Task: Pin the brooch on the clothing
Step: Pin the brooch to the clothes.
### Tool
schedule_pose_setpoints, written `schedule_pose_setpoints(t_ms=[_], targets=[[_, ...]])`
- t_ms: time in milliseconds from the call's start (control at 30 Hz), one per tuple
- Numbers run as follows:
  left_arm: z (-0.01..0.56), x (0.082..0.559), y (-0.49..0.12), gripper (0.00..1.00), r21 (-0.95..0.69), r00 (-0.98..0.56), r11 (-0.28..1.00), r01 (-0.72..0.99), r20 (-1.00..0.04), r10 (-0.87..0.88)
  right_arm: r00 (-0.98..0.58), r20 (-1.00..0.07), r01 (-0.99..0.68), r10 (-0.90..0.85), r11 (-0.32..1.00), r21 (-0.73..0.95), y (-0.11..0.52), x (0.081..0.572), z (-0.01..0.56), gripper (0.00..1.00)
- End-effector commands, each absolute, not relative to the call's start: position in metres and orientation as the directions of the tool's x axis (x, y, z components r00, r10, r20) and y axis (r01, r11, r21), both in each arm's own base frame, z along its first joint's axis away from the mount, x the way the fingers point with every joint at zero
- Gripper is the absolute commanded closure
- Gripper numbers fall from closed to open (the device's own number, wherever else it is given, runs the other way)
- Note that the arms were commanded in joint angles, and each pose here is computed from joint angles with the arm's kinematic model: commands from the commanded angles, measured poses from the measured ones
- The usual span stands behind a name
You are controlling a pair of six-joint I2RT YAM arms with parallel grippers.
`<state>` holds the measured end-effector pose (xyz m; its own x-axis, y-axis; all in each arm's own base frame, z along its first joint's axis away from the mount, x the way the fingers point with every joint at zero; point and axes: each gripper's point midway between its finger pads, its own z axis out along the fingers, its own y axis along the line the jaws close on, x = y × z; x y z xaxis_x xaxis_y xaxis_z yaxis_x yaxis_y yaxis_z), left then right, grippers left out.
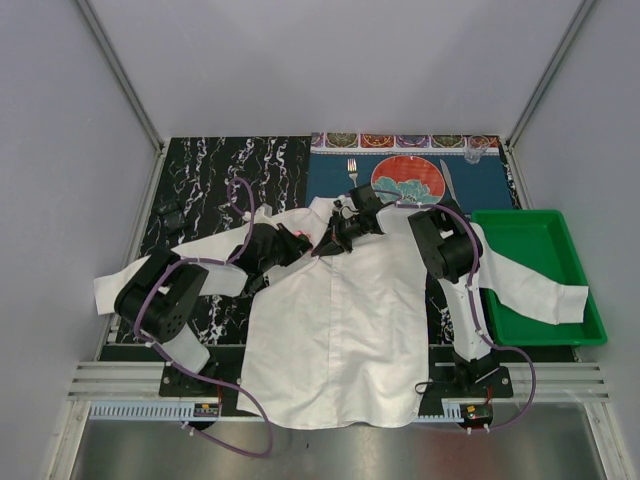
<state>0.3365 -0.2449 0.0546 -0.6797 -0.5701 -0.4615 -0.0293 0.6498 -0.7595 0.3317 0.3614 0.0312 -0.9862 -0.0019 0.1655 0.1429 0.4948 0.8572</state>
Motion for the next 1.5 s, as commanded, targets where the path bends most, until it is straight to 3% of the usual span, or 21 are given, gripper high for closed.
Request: schedule_pose_setpoints(t_ms=[0, 833, 1467], targets=[[0.046, 0.318, -0.252, 1.00, -0.750, -0.726, 0.661, -0.017, -0.445, -0.524, -0.995, 0.087, 0.063, -0.042, 0.403, 0.913, 0.377, 0.336, 0.072, 1.00], [0.014, 0.310, -0.229, 1.00, -0.648, -0.744, 0.758, -0.069, -0.472, -0.472, -0.995, 0.094, 0.070, -0.043, 0.388, 0.919, 0.375, 0.335, 0.068, 1.00], [0.023, 0.329, -0.210, 1.00, -0.666, -0.705, 0.741, -0.088, -0.484, -0.519, -0.992, 0.118, 0.085, -0.044, 0.451, 0.888, 0.366, 0.329, 0.050, 1.00]])
